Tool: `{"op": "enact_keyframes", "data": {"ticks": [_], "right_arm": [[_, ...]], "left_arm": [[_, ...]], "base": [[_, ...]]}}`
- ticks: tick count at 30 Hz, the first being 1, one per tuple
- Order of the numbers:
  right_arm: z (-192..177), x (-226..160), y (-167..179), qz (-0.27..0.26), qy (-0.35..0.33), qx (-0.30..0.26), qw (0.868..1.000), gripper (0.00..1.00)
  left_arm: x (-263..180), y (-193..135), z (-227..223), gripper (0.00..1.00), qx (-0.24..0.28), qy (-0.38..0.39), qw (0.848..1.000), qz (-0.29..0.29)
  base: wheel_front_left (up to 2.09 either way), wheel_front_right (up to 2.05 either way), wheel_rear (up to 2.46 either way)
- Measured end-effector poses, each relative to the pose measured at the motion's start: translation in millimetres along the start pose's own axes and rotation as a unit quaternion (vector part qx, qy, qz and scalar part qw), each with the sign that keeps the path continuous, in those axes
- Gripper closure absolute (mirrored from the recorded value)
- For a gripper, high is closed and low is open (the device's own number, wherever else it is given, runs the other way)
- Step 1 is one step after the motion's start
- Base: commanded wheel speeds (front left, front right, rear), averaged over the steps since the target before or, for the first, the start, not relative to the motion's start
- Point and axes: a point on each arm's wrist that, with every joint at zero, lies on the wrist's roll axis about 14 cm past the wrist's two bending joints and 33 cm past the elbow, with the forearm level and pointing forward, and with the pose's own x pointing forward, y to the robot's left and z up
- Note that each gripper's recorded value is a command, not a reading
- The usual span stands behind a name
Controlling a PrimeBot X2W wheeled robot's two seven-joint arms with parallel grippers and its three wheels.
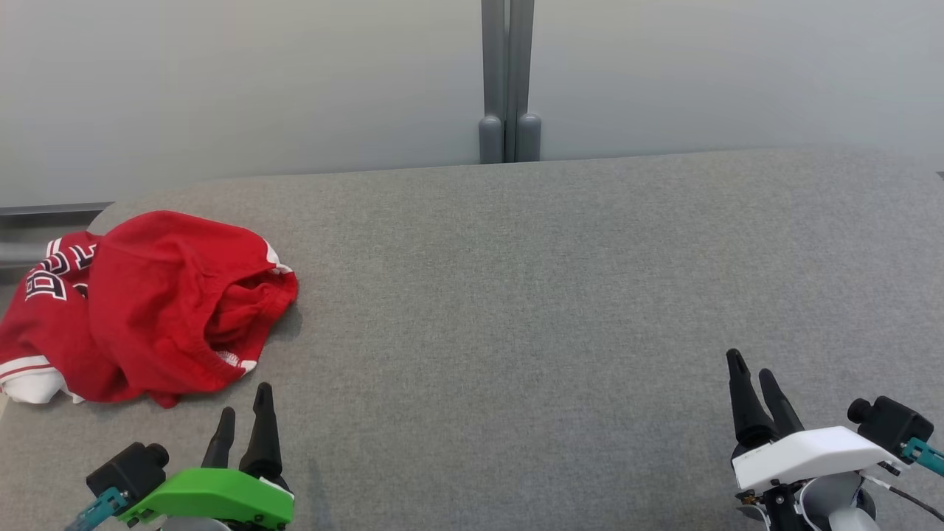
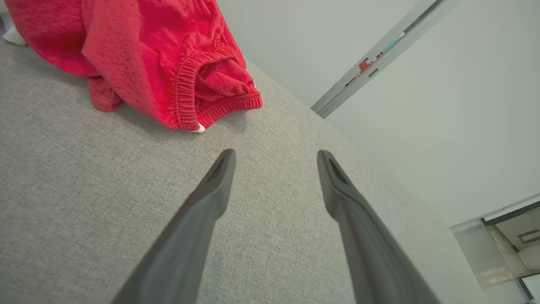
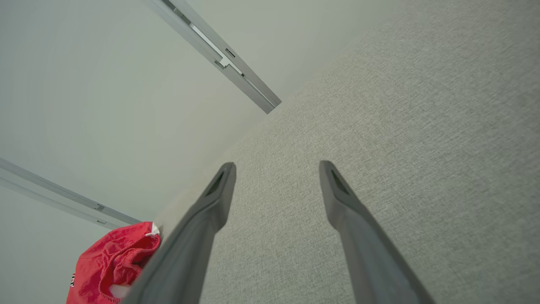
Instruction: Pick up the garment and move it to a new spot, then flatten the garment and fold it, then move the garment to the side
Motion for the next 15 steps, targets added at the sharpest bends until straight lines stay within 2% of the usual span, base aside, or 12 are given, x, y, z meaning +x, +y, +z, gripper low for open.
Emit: {"op": "enact_keyframes", "data": {"ticks": [7,15], "right_arm": [[1.3,-0.8,2.7,0.007,-0.005,-0.043,0.999,0.0],[1.8,-0.7,8.5,0.018,-0.01,-0.083,0.996,0.0]], "left_arm": [[-1.6,-4.2,1.6,0.0,0.066,-0.006,0.998,-0.011],[-3.3,-9.7,4.2,0.0,0.11,-0.017,0.994,-0.023]], "base": [[0.0,0.0,0.0],[0.0,0.0,0.0]]}}
